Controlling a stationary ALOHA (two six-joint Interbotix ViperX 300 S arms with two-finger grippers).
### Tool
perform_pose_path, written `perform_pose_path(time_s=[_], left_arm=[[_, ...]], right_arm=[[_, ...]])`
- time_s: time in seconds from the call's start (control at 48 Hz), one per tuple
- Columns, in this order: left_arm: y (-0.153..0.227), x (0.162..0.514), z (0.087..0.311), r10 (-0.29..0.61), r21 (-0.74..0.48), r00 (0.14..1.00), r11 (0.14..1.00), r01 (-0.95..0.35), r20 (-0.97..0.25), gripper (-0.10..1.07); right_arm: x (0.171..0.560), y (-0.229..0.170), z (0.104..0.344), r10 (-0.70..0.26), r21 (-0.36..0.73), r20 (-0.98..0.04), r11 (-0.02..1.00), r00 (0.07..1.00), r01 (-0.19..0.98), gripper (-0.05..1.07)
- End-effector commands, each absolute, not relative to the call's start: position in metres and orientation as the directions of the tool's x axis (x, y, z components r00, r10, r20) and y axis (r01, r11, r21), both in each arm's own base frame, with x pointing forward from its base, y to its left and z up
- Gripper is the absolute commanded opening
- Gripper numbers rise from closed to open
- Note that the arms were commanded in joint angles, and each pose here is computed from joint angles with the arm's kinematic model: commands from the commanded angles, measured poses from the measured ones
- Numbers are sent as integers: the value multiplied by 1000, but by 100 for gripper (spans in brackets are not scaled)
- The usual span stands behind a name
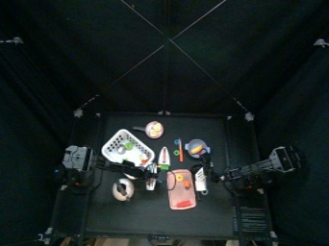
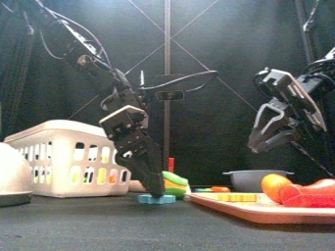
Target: Grab blue gear
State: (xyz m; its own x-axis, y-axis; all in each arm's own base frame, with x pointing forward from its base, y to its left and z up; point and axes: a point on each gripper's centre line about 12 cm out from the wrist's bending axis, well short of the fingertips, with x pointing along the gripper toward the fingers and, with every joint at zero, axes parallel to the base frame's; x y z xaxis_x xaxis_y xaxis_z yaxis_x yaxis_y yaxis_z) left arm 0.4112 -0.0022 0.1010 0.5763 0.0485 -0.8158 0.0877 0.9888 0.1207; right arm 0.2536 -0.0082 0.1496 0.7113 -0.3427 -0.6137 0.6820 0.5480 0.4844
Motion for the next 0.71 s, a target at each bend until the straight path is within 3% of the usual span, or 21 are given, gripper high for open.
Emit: perform_pose_path(time_s=[0.0, 0.688], left_arm=[[4, 416, 115, 54, 121, 613, 990, 69, -788, 93], [-4, 411, 91, 39, 98, 563, 992, 74, -825, 93]], right_arm=[[258, -8, 157, -344, 501, -596, 547, 726, 671, 62], [259, -8, 157, -345, 500, -597, 546, 724, 672, 62]])
